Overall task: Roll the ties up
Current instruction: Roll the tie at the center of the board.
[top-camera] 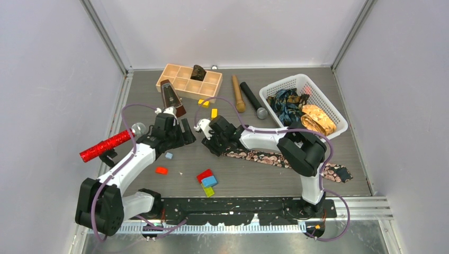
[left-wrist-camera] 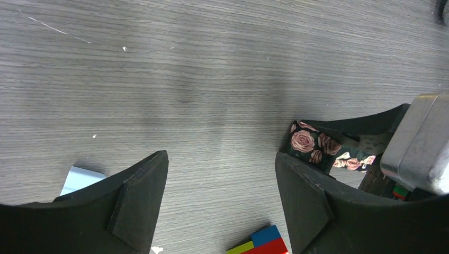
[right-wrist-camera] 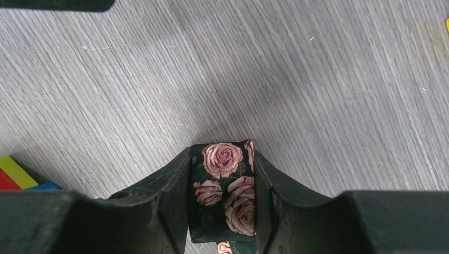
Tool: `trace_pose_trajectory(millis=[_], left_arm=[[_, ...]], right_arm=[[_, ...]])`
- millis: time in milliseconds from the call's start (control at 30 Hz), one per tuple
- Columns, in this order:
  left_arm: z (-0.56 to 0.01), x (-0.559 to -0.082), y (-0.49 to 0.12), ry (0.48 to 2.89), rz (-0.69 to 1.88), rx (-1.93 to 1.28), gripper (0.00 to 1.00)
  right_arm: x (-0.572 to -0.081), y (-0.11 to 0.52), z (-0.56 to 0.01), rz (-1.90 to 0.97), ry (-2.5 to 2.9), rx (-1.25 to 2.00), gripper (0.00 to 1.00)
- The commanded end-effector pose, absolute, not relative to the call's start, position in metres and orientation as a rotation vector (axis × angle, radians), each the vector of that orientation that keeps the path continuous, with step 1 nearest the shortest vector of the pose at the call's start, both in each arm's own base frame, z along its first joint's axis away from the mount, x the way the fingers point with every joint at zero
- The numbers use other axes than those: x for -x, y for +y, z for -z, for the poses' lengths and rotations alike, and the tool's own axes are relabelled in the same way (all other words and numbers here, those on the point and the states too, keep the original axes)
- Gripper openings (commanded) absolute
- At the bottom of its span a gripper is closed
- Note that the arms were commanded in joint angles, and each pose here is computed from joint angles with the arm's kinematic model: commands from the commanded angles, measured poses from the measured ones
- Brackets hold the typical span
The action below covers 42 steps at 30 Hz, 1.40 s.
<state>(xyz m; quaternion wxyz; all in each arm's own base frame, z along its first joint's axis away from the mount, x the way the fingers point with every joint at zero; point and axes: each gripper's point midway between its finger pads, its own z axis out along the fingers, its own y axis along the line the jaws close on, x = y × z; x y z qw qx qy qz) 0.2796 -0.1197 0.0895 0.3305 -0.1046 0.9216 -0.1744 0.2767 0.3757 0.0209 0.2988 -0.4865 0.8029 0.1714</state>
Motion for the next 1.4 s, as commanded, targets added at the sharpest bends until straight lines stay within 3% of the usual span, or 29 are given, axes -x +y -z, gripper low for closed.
trace_pose_trajectory(millis=[0,133,233,367,467,667,867,1000,1167,1367], left_arm=[[-0.095,-0.286,-0.122,2.369,0.489,0.277,0.76],[-0.096,-0.286,-0.122,2.370,0.490,0.277,0.76],[-0.096,-0.286,-0.123,2.371,0.491,0.277,0.76],[-0.099,-0.286,-0.121,2.366,0.487,0.278,0.77],[-0.102,-0.286,-0.121,2.363,0.490,0.277,0.79],[-0.108,-0.287,-0.124,2.351,0.517,0.252,0.81],[-0.111,-0.289,-0.134,2.334,0.584,0.221,0.84],[-0.112,-0.289,-0.148,2.318,0.683,0.179,0.84],[-0.108,-0.285,-0.173,2.290,0.869,0.109,0.80],[-0.094,-0.284,-0.185,2.284,0.950,0.088,0.77]], right_arm=[[-0.264,0.346,0.001,-0.343,2.249,1.326,0.44],[-0.263,0.346,0.002,-0.343,2.250,1.328,0.41],[-0.264,0.347,0.000,-0.343,2.246,1.318,0.60],[-0.269,0.355,-0.013,-0.380,2.216,1.251,0.77],[-0.274,0.366,-0.033,-0.428,2.181,1.176,0.85],[-0.289,0.382,-0.096,-0.521,2.140,0.904,0.89],[-0.295,0.372,-0.151,-0.622,2.173,0.440,0.90],[-0.288,0.356,-0.158,-0.678,2.260,0.128,0.86],[-0.267,0.352,-0.147,-0.850,2.349,-0.188,0.63],[-0.255,0.355,-0.136,-0.938,2.403,-0.279,0.47]])
